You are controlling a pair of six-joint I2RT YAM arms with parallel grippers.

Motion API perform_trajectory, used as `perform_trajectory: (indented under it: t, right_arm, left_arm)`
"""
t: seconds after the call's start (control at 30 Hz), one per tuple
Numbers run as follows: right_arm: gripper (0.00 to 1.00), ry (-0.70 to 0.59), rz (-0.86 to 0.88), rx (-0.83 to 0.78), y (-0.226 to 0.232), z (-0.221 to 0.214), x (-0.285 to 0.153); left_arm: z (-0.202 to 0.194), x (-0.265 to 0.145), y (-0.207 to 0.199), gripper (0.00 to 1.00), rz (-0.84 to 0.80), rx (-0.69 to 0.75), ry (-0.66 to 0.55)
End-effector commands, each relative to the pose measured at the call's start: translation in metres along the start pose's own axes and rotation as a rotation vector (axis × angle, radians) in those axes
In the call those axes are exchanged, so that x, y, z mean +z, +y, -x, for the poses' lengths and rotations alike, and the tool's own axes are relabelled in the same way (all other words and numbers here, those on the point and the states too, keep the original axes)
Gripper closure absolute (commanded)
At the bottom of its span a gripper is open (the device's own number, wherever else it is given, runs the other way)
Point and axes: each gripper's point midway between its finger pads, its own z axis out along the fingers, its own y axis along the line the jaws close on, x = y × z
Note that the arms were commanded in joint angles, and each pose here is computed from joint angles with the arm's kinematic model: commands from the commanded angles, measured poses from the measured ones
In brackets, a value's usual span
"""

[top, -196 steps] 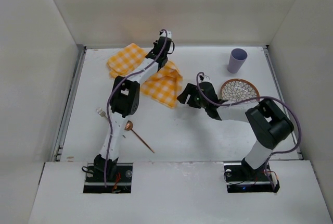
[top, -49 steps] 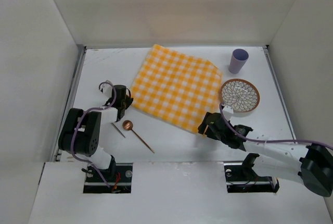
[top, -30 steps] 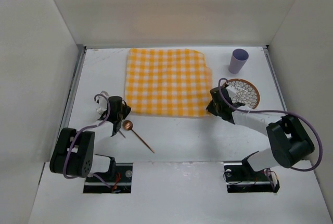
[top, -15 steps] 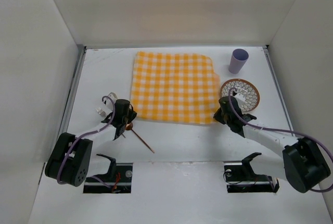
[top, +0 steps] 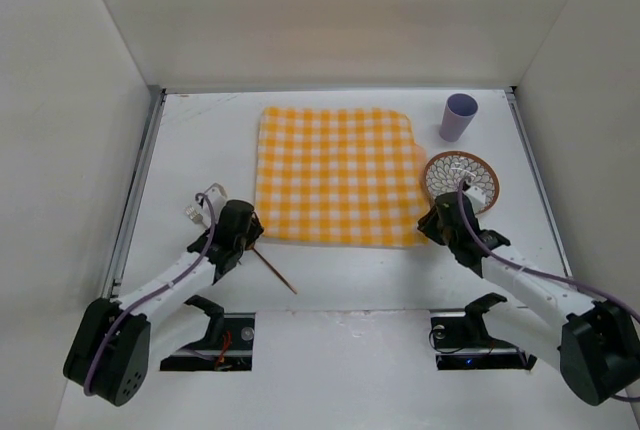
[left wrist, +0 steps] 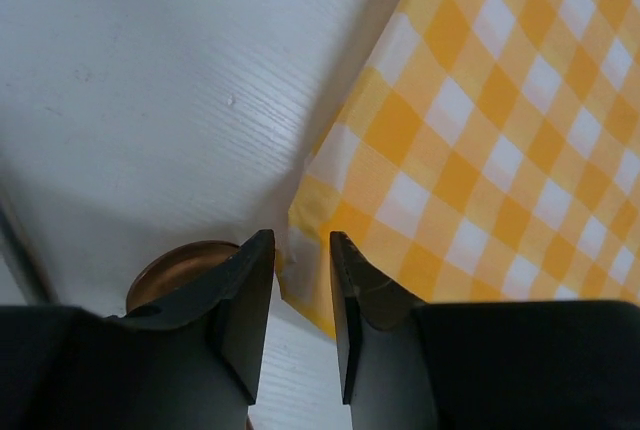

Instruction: Set the dinner table for one person

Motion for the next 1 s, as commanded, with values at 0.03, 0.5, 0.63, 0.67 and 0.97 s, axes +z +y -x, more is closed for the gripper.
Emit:
perform_trajectory:
  t: [0.03, 0.5, 0.63, 0.67, 0.97]
  right_arm:
    - [0.55, -0.049, 0.009, -0.013, 0.001, 0.014, -0.01]
    - [0.78, -0.003, 0.31, -0.284, 0.127, -0.016, -0.026]
    - [0.81, 0.047, 0.366, -0.307, 0.146, -0.039, -0.024]
    - [0.81, 0.057, 0.368, -0.304, 0.146, -0.043, -0.022]
    - [0.81, 0.149, 0.258, -0.288, 0.109, -0.078, 0.003]
  left_arm:
    - [0.02, -0.016, -0.003, 0.71, 0.0, 0.022, -0.061]
    - [0.019, -0.004, -0.084, 0.68, -0.147, 0.125, -0.074]
    - [-0.006, 0.013, -0.075, 0.69, -0.119, 0.141, 0.001]
    - [-0.011, 0.014, -0.07, 0.69, -0.109, 0.145, 0.011]
    - [-0.033, 0.002, -0.037, 0.73, -0.071, 0.176, 0.058]
